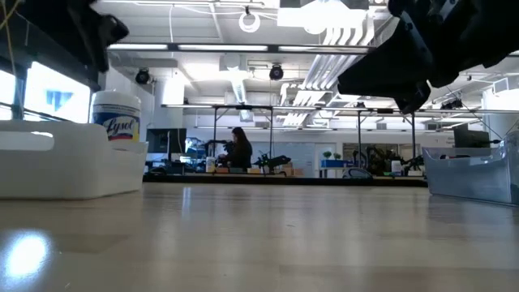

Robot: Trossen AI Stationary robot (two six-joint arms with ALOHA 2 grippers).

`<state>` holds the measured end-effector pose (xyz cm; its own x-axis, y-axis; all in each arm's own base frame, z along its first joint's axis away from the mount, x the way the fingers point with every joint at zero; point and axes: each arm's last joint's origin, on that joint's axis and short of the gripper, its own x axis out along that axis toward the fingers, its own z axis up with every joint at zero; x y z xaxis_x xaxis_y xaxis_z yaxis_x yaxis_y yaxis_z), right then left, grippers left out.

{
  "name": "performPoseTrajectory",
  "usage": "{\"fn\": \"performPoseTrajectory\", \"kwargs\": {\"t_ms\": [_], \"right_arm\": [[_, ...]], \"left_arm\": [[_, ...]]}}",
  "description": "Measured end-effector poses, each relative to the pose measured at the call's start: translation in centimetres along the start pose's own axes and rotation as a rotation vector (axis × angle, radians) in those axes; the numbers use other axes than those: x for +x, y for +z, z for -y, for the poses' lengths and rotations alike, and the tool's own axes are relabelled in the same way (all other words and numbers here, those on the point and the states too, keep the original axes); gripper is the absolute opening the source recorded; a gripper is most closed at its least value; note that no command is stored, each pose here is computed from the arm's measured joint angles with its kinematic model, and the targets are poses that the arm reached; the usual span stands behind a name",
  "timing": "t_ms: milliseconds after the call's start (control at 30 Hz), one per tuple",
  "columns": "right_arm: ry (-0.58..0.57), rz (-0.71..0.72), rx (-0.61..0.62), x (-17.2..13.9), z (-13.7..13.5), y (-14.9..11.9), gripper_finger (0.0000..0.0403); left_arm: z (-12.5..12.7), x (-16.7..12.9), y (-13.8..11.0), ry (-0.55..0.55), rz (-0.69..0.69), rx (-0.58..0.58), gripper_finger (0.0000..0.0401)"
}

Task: Pick & Place First Aid Supplies
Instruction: Return to Home Position

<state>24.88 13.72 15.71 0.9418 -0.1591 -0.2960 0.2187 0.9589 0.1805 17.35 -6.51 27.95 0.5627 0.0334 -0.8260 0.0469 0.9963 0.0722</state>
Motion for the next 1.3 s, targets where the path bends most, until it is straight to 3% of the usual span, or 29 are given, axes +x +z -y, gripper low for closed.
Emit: {"fn": "performPoseTrajectory", "kwargs": {"t_ms": [167, 300, 433, 567, 700, 867, 1000, 1300], "right_arm": [[0.054, -0.018, -0.020, 0.3, -0.1, -0.2, 0.0065], [0.143, -0.034, -0.071, 0.7, 0.5, 0.9, 0.0051], [0.211, -0.102, -0.116, 1.2, 2.5, 2.3, 0.0025], [0.164, -0.140, -0.132, 0.4, 5.1, 4.4, 0.0003], [0.139, -0.093, -0.178, -1.4, 7.0, 7.1, 0.0008], [0.393, 0.014, -0.197, -3.4, 9.9, 10.7, 0.0002], [0.345, 0.073, -0.140, -5.0, 12.3, 12.3, 0.0004], [0.326, 0.154, -0.257, -8.2, 12.4, 13.2, 0.0002]], "left_arm": [[0.4, -1.4, -2.0, -0.036, 0.230, -0.034, 0.0111], [0.3, -0.9, -3.3, -0.044, 0.385, -0.064, 0.0111], [0.4, 0.6, -3.9, -0.025, 0.531, -0.040, 0.0111], [0.7, 1.7, -4.1, -0.029, 0.634, -0.010, 0.0111], [0.6, 1.6, -4.0, 0.037, 0.677, 0.019, 0.0111], [-0.6, 1.0, -3.2, 0.089, 0.760, 0.002, 0.0111], [-2.1, 1.4, -3.1, 0.147, 0.736, -0.068, 0.0111], [-2.9, 0.9, -3.1, 0.184, 0.771, -0.105, 0.0110]]}}
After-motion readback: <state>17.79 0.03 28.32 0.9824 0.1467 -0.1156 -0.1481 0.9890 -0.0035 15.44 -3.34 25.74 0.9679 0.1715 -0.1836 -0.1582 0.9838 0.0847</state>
